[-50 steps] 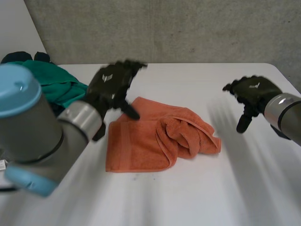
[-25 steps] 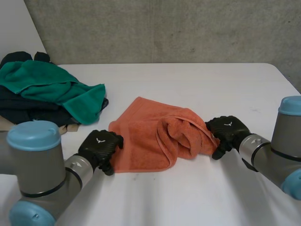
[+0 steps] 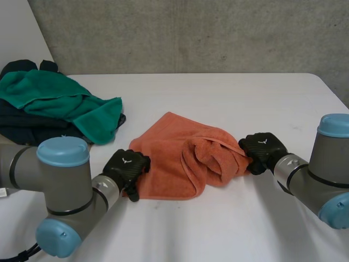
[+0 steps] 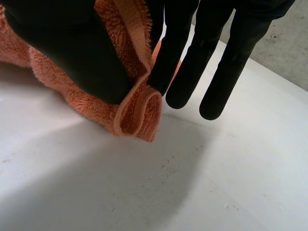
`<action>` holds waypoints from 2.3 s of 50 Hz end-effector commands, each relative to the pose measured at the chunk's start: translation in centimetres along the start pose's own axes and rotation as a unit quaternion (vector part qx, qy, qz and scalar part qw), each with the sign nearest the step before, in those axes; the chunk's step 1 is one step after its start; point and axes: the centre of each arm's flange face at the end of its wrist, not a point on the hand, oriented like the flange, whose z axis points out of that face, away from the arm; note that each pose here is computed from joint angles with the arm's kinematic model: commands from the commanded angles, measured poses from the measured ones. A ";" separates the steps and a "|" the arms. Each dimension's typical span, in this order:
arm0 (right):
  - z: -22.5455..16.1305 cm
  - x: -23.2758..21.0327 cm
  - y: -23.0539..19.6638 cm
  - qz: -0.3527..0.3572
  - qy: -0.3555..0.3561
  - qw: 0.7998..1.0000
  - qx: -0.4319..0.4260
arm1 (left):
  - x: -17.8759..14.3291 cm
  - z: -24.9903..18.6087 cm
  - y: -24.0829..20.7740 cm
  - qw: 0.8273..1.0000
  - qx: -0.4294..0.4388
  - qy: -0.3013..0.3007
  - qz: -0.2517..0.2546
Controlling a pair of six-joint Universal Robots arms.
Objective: Fold the laundry.
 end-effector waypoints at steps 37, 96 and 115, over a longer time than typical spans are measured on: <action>-1.0 0.3 -1.5 -0.005 0.009 1.000 0.018 | 0.1 3.7 -2.4 0.996 0.054 -0.006 0.070; -6.0 7.8 -13.7 -0.258 0.121 0.958 -0.026 | -11.0 0.4 -17.0 0.968 0.186 -0.151 0.076; -5.9 11.0 -23.9 -0.203 0.323 0.872 0.308 | -15.2 0.3 -26.0 0.849 0.430 -0.297 0.076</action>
